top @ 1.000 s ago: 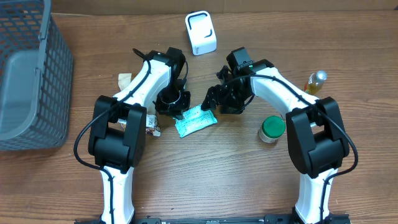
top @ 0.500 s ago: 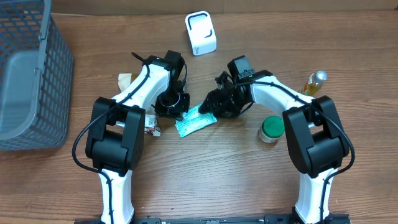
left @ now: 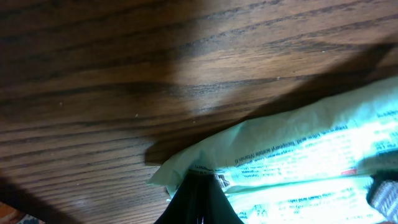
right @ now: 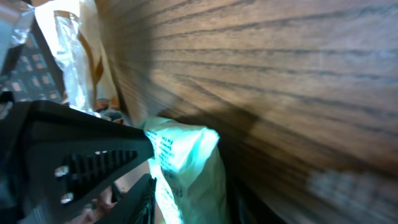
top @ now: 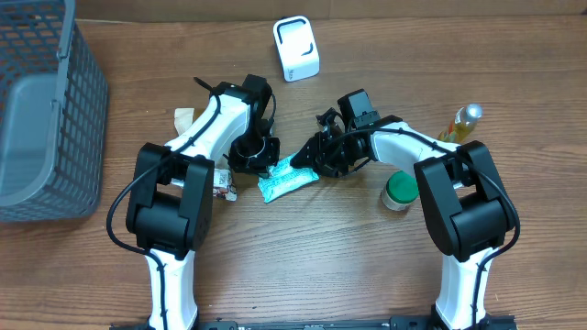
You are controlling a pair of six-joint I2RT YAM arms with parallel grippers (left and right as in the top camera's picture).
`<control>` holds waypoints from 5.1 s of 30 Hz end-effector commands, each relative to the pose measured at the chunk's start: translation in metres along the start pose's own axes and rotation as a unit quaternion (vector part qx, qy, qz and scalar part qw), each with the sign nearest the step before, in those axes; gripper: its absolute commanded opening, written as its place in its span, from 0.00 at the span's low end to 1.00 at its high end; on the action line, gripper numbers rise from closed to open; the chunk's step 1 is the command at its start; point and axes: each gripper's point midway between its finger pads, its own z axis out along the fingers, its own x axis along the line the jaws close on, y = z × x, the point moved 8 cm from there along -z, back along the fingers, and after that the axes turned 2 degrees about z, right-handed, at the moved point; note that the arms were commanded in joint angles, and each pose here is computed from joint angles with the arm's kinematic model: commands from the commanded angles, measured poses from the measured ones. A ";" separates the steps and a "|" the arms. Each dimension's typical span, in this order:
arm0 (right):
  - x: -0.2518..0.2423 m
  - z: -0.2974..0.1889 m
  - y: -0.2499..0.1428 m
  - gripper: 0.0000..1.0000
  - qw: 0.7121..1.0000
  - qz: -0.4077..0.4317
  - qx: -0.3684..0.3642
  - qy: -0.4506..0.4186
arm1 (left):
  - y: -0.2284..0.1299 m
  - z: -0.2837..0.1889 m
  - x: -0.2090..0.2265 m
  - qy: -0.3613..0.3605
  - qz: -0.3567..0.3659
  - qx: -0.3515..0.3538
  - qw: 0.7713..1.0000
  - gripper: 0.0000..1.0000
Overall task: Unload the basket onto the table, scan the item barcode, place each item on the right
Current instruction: 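Lower the right gripper and grasp the teal wipes pack's end, then lift the teal wipes pack and hold it at the white scanner, then carry the teal wipes pack right and drop it on the table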
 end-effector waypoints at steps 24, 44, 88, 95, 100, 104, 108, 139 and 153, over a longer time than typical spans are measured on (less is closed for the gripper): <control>0.009 0.000 -0.008 0.04 0.998 -0.004 0.037 0.055 | 0.001 0.000 0.006 0.014 -0.021 0.021 0.999 0.04; 0.184 -0.165 0.012 0.04 0.919 -0.325 -0.182 -0.129 | 0.043 -0.267 0.104 0.022 -0.123 -0.347 0.930 0.50; 0.166 -0.075 0.164 0.04 0.525 -0.592 -0.323 -0.519 | 0.038 -0.266 0.115 0.029 -0.139 -0.337 0.931 1.00; 0.160 -0.066 0.162 0.04 0.534 -0.605 -0.304 -0.506 | 0.038 -0.266 0.115 0.029 -0.139 -0.337 0.931 1.00; 0.142 -0.053 0.160 0.04 0.553 -0.612 -0.254 -0.505 | 0.038 -0.267 0.115 0.029 -0.139 -0.337 0.931 1.00; 0.139 -0.039 0.154 0.04 0.567 -0.633 -0.227 -0.476 | 0.038 -0.267 0.115 0.029 -0.139 -0.337 0.931 1.00; 0.135 -0.035 0.150 0.04 0.571 -0.634 -0.209 -0.477 | 0.038 -0.266 0.115 0.029 -0.139 -0.337 0.931 1.00; 0.195 -0.149 0.076 0.04 0.747 -0.470 -0.303 -0.360 | 0.038 -0.266 0.115 0.029 -0.139 -0.337 0.931 1.00; 0.082 -0.133 -0.004 0.04 0.919 -0.168 0.035 -0.354 | 0.038 -0.267 0.115 0.029 -0.139 -0.337 0.931 1.00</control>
